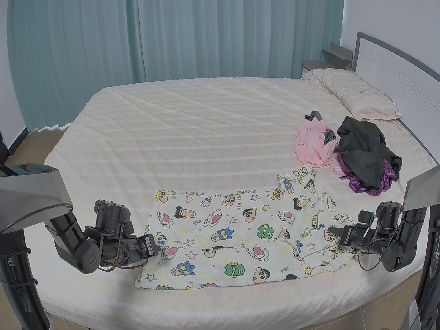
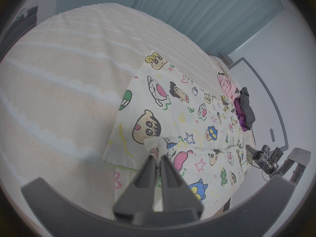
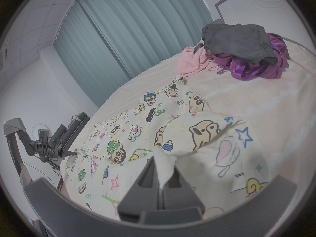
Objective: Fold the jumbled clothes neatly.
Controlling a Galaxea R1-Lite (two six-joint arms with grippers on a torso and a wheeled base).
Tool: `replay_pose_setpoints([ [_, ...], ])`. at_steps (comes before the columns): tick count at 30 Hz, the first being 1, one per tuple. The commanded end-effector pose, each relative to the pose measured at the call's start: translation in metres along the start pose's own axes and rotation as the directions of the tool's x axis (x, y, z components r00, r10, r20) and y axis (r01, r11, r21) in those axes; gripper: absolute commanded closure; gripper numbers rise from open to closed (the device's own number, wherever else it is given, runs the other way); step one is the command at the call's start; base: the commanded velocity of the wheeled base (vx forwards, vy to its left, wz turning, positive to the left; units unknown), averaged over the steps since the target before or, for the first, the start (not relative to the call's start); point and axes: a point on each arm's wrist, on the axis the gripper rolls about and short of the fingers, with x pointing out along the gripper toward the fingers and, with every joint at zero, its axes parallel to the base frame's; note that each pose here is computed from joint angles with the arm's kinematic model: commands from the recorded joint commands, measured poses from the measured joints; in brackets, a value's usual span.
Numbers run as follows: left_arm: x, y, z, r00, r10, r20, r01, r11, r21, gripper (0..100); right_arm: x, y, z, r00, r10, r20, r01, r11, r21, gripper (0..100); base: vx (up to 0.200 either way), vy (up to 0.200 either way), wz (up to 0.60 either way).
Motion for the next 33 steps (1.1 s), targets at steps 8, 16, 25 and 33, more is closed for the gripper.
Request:
replay_pose_setpoints([
  [8,-0.001,0.012,0.008,0.999,0.027,0.023,-0.025,0.995,-0.092,0,-0.01,-0.002,0.013,0.998,-0.031,0.063,0.027,0.998,0.063,0,0.0,0.0,0.0],
  [16,-0.036,0.022,0.026,0.996,0.053,0.071,-0.035,0.972,-0.233,0,-0.028,0.005,0.032,0.974,-0.154,0.164,0.122,0.974,0.19,0,0.0,0.0,0.0],
  [25,-0.058,0.02,0.02,0.995,0.05,0.081,-0.026,0.959,-0.282,0,-0.039,0.009,0.038,0.959,-0.198,0.205,0.097,0.903,0.418,0,0.0,0.0,0.0],
  [33,-0.057,0.015,0.016,0.997,0.04,0.067,-0.02,0.96,-0.28,0,-0.042,0.013,0.038,0.959,-0.189,0.209,0.089,0.906,0.413,0,0.0,-0.175,0.0],
])
